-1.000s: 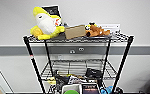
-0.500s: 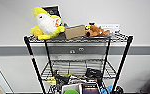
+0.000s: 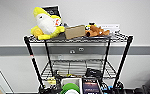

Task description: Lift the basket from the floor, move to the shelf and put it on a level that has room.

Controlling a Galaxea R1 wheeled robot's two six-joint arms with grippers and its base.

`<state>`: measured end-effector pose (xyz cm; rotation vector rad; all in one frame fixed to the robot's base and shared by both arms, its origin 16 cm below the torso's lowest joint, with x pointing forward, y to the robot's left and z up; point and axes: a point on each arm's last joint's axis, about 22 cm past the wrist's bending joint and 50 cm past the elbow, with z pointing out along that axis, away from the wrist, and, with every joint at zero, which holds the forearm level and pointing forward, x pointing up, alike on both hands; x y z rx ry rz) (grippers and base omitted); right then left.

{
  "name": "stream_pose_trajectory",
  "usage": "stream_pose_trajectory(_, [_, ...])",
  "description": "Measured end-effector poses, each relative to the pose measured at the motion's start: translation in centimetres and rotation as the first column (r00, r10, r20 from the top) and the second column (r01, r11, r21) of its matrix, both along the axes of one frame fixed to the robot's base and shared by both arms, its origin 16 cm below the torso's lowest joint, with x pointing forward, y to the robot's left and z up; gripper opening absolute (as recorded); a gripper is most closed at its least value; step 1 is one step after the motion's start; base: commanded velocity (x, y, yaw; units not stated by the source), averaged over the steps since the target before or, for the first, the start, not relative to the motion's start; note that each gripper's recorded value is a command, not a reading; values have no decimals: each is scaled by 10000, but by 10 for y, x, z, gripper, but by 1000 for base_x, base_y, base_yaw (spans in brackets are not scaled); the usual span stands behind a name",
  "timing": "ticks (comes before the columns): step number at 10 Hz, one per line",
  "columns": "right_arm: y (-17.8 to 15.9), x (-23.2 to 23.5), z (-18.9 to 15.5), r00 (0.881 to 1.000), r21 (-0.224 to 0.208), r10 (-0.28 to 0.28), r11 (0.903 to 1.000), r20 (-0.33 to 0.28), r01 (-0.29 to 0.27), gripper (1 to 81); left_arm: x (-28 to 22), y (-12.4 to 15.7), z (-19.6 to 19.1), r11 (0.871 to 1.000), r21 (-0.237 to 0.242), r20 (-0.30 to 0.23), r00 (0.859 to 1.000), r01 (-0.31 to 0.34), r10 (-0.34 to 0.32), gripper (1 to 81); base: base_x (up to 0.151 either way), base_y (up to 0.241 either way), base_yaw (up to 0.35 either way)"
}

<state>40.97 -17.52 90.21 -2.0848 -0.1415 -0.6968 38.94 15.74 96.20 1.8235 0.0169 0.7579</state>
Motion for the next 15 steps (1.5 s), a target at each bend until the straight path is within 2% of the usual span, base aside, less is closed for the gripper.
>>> stream_pose_trajectory(5, [-3, 15, 45, 9993, 56, 45, 10000, 371, -47, 10, 15, -3, 38, 9998, -53, 675, 9976, 182, -178, 10, 0, 0, 0])
stream_pose_trajectory(12, [-2, 36, 97, 9981, -171, 122, 9998, 599, -112, 10, 38, -6, 82, 9992, 46, 975, 9945, 386, -389, 10, 0, 0, 0])
stream_pose_trajectory(15, [-2, 41, 108, 9980, -272, 114, 9996, 625, -98, 10, 45, -7, 98, 9991, 16, 1011, 9940, 430, -430, 10, 0, 0, 0])
